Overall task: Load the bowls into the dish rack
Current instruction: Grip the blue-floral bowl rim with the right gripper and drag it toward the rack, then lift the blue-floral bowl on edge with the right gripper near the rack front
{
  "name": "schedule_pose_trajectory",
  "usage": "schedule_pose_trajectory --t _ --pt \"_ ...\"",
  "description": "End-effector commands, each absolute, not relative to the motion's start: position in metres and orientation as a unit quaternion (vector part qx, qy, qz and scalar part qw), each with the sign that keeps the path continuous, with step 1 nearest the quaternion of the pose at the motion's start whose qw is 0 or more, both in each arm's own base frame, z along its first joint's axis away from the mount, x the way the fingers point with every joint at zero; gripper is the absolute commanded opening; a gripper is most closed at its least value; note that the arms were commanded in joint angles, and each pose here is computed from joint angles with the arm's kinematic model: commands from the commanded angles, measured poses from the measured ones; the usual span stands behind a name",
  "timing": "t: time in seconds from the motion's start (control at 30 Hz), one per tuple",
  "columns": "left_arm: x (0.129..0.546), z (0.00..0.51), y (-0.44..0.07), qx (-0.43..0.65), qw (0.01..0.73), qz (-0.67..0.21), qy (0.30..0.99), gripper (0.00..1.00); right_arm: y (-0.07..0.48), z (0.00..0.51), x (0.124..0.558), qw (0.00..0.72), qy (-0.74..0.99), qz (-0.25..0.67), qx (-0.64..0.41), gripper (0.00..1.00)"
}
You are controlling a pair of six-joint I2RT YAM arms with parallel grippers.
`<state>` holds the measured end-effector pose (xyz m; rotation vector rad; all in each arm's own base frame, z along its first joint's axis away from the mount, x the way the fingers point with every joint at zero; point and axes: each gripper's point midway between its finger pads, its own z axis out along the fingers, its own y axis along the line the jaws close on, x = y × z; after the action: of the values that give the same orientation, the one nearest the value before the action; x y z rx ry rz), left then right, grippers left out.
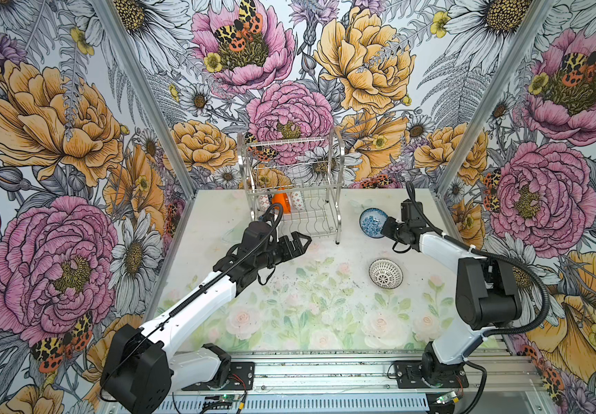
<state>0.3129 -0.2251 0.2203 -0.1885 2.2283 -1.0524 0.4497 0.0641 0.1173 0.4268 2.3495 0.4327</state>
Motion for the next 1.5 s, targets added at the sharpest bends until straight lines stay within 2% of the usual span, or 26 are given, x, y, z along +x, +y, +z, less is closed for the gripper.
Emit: schedule_pose_trajectory --t 0.0,0.37,0.63,0.8,0.93,1.1,1.27,1.47 --pt "0.307 0.223 -0.213 -0.084 0.329 -0.413 0.845 0.99 0.088 0.143 0.428 0.371 0.904 0.171 0.127 0.0" --pt "0.289 0.205 -0.185 -0.104 0.318 -0.434 0.836 0.99 0.189 0.142 0.343 0.344 0.921 0.183 0.012 0.0" --pt "0.277 0.189 -0.157 -0.147 0.324 -0.432 0.829 0.99 0.288 0.106 0.336 0.286 0.934 0.194 -0.086 0.0" --pt "0.271 0.187 -0.137 -0.165 0.328 -0.426 0.827 0.99 0.326 0.089 0.343 0.263 0.936 0.204 -0.118 0.0" --pt "0.271 0.183 -0.128 -0.176 0.332 -0.419 0.826 0.99 0.336 0.079 0.35 0.258 0.936 0.199 -0.132 0.0" --pt "0.271 0.179 -0.126 -0.182 0.333 -0.419 0.825 0.99 0.336 0.069 0.355 0.252 0.939 0.182 -0.147 0.06" --pt "0.275 0.176 -0.127 -0.187 0.335 -0.428 0.818 0.99 0.333 0.055 0.356 0.243 0.944 0.164 -0.152 0.08" --pt "0.278 0.178 -0.13 -0.174 0.336 -0.43 0.82 0.99 0.333 0.052 0.357 0.243 0.944 0.157 -0.158 0.21"
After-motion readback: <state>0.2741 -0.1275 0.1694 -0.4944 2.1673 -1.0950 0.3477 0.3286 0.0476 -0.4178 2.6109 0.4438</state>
